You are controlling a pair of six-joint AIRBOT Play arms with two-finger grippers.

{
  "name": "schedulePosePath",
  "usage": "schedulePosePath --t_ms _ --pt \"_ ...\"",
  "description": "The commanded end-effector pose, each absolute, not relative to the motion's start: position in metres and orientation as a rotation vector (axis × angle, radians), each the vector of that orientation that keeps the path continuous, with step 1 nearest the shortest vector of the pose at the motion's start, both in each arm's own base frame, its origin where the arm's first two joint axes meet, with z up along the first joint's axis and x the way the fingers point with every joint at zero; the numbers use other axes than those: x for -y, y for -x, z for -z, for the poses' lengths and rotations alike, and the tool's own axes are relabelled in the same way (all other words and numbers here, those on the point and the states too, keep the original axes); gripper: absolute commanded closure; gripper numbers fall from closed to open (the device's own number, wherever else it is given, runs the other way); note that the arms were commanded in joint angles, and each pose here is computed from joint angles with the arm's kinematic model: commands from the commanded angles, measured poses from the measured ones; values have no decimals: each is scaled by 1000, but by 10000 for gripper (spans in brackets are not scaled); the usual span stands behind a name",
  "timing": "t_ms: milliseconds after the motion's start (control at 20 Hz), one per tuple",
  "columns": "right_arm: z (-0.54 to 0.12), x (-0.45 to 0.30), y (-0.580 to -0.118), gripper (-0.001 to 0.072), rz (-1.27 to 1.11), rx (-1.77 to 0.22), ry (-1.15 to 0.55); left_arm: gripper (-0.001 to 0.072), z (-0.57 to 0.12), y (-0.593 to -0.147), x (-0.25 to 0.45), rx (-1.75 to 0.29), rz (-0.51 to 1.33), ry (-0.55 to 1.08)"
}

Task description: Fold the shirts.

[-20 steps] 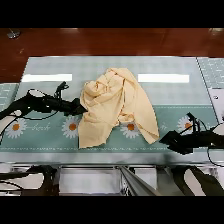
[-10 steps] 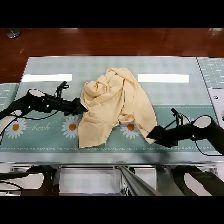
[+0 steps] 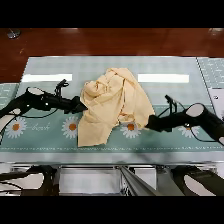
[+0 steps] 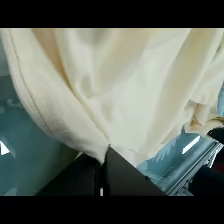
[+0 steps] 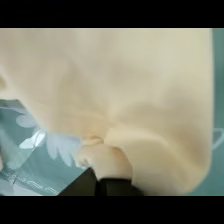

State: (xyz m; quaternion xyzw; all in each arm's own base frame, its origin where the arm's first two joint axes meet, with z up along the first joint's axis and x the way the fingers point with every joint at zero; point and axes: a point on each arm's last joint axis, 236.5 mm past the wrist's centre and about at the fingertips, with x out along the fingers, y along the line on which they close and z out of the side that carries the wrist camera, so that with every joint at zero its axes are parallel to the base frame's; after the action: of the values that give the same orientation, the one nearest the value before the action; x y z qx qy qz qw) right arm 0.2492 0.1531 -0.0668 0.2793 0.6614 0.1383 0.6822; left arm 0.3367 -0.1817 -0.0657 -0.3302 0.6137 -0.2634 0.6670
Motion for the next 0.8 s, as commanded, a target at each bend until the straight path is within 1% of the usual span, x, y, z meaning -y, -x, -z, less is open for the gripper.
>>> schedulePosePath --t_ms 0,100,150,200,300,350,450,550,600,750 --pt "-13 -149 -316 681 -369 -1281 -485 689 -2 -371 192 -1243 711 762" --pt "-107 -133 -371 681 -347 -1044 -379 690 -106 -411 198 -988 821 775" --pt "-158 -124 -390 681 -332 -922 -330 690 -163 -425 196 -842 854 728" --pt "-216 -115 -401 681 -318 -794 -284 690 -219 -432 191 -708 866 664" --pt "-312 -97 -399 681 -285 -592 -205 690 -322 -431 173 -484 839 604" --pt "-355 -89 -388 681 -268 -508 -172 690 -369 -421 164 -377 834 558" --pt "-418 -74 -356 681 -236 -384 -125 690 -452 -386 148 -185 818 458" --pt "-464 -60 -317 681 -207 -261 -102 690 -510 -344 132 -44 754 351" --pt "-478 -52 -295 681 -182 -214 -93 690 -528 -321 122 -3 696 291" --pt "-494 -27 -234 680 -109 -159 -75 690 -557 -261 90 98 464 142"
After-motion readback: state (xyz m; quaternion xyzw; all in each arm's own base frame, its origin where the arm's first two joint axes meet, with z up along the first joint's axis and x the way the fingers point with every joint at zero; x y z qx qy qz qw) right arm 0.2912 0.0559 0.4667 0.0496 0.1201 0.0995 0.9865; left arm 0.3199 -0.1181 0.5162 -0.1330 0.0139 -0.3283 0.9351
